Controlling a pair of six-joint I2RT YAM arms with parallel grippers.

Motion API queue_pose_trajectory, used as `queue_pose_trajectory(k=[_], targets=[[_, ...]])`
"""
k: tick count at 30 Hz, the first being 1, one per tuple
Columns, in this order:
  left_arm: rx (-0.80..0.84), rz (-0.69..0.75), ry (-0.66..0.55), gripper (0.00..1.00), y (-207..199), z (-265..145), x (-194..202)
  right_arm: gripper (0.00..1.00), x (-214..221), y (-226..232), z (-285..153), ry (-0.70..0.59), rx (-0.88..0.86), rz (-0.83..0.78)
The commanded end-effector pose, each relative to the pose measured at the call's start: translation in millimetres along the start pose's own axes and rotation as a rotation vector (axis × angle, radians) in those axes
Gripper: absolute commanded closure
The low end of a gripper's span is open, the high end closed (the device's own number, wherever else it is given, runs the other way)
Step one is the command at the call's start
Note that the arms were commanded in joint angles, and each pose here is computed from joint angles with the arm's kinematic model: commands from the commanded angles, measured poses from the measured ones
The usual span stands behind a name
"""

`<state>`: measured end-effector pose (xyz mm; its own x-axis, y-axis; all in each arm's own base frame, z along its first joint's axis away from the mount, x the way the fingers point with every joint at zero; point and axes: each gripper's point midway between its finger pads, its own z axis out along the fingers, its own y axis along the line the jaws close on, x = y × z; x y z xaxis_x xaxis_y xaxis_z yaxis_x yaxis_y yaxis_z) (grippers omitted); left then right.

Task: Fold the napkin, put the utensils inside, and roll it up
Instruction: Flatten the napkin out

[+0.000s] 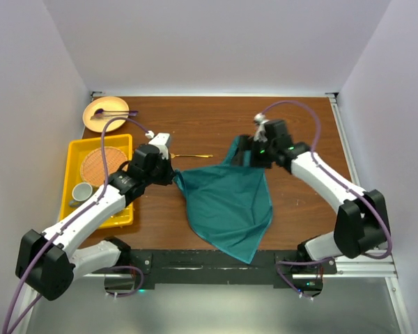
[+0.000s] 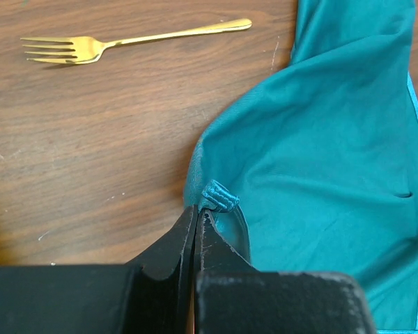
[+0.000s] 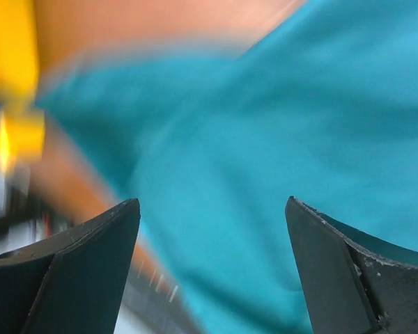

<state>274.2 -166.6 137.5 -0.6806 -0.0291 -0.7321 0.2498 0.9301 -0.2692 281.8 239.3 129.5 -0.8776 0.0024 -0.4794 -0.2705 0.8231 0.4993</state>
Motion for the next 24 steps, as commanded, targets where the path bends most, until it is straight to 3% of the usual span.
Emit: queue_pose_trajectory(k=[1, 7, 9, 13, 24], targets=[[0.037, -0.017, -0.074, 1.0, -11, -4, -25, 0.12, -45, -96, -32, -0.152, 0.313, 0.161], [0.163, -0.015, -0.054, 1.0, -32, -4, -18, 0.28, -36, -164, -25, -0.119, 0.624, 0.179], [0.201, -0.015, -0.051, 1.0, -38, -5, -16, 0.34, -34, -172, -21, -0.108, 0.656, 0.171], [0.218, -0.014, -0.036, 1.0, -39, -4, -10, 0.6, -24, -181, -8, -0.057, 0.67, 0.154], [0.266, -0.014, -0.044, 1.0, -48, -6, -13, 0.61, -3, -193, 24, 0.021, 0.657, 0.134]])
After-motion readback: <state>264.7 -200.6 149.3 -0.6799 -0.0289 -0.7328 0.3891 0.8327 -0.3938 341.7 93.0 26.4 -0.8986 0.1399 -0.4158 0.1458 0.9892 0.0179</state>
